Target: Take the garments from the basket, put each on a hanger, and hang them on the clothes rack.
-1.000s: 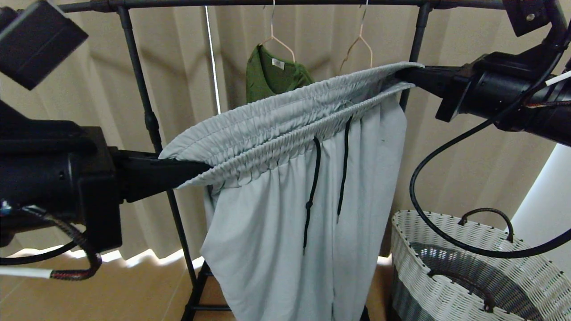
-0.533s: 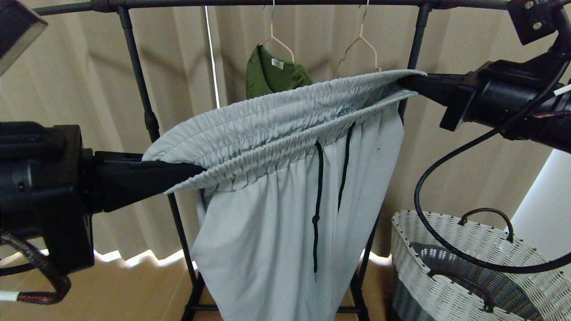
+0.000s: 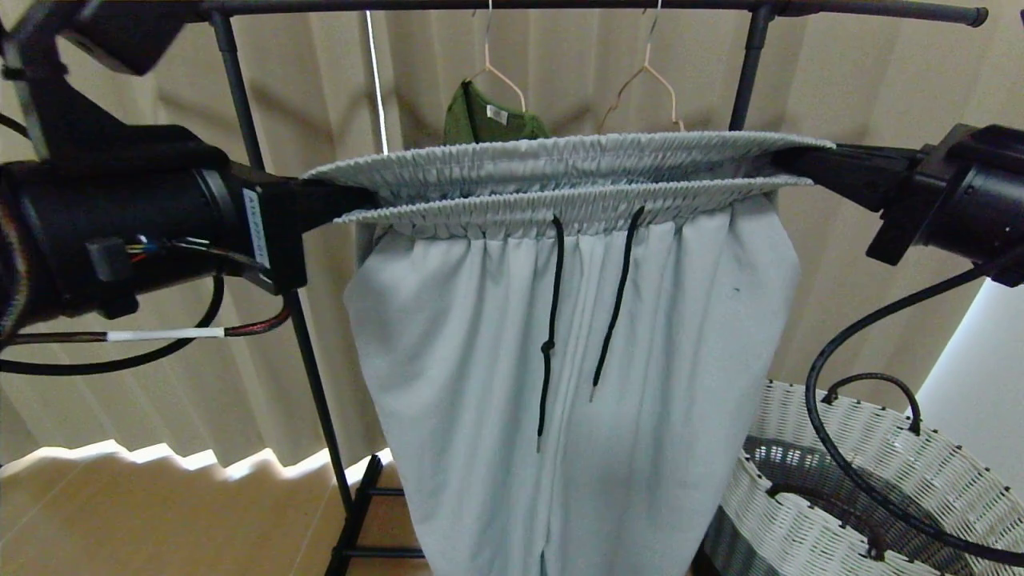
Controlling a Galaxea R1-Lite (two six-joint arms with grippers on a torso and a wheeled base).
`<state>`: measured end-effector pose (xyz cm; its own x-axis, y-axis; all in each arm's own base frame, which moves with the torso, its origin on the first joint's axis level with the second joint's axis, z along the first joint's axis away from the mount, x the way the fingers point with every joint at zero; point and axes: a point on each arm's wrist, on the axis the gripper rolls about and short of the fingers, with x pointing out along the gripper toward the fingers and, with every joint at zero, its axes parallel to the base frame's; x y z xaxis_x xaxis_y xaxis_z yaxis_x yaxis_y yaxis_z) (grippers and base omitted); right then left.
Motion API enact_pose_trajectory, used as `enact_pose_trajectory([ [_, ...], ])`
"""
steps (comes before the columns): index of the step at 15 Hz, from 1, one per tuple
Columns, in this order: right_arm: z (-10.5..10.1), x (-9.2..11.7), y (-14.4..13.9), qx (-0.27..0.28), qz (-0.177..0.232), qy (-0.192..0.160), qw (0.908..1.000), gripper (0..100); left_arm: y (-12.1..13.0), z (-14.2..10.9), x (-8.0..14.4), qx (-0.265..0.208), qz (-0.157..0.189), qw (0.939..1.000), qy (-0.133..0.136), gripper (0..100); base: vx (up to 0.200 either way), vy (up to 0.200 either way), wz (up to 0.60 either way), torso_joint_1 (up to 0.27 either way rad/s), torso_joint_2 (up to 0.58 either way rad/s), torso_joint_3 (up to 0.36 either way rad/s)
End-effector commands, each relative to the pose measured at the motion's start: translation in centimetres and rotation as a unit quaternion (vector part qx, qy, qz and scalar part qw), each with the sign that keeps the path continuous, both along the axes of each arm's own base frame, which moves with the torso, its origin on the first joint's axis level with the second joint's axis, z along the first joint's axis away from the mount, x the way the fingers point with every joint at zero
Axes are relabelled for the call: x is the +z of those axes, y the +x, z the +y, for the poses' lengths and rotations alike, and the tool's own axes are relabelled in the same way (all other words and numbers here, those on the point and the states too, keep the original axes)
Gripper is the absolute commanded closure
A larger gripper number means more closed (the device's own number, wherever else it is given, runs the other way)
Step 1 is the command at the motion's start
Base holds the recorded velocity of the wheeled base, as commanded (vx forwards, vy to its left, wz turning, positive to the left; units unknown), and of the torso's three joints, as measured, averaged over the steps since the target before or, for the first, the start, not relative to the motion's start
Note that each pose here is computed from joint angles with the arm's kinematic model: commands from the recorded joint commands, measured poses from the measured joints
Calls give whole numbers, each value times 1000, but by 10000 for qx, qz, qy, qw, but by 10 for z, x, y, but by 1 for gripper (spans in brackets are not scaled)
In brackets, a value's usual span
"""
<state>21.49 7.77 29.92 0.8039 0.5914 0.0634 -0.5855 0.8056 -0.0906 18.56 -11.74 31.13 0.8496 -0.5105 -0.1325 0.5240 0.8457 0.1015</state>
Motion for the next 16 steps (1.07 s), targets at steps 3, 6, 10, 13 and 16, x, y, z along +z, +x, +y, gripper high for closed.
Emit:
enact_pose_trajectory([
  [3, -5, -3, -17, 7, -2, -10, 10000, 100, 28, -2, -12, 379, 179, 9990, 139, 100, 0, 0, 0, 0, 0, 0],
  [6, -6, -7, -20, 14, 56, -29, 10000, 100, 37, -3, -15, 492, 83, 9987, 43, 100, 0, 0, 0, 0, 0, 0],
  [10, -7, -12, -24, 22, 114, -49, 9999, 100, 34, -6, -32, 488, 255, 9985, 77, 100, 0, 0, 0, 0, 0, 0],
  [13, -7, -16, -23, 30, 192, -67, 9998, 100, 35, -8, -21, 508, 25, 9986, -127, 100, 0, 0, 0, 0, 0, 0],
  [16, -6, -17, -21, 45, 216, -83, 9997, 0, 35, -8, -20, 498, -1, 9987, -126, 100, 0, 0, 0, 0, 0, 0],
])
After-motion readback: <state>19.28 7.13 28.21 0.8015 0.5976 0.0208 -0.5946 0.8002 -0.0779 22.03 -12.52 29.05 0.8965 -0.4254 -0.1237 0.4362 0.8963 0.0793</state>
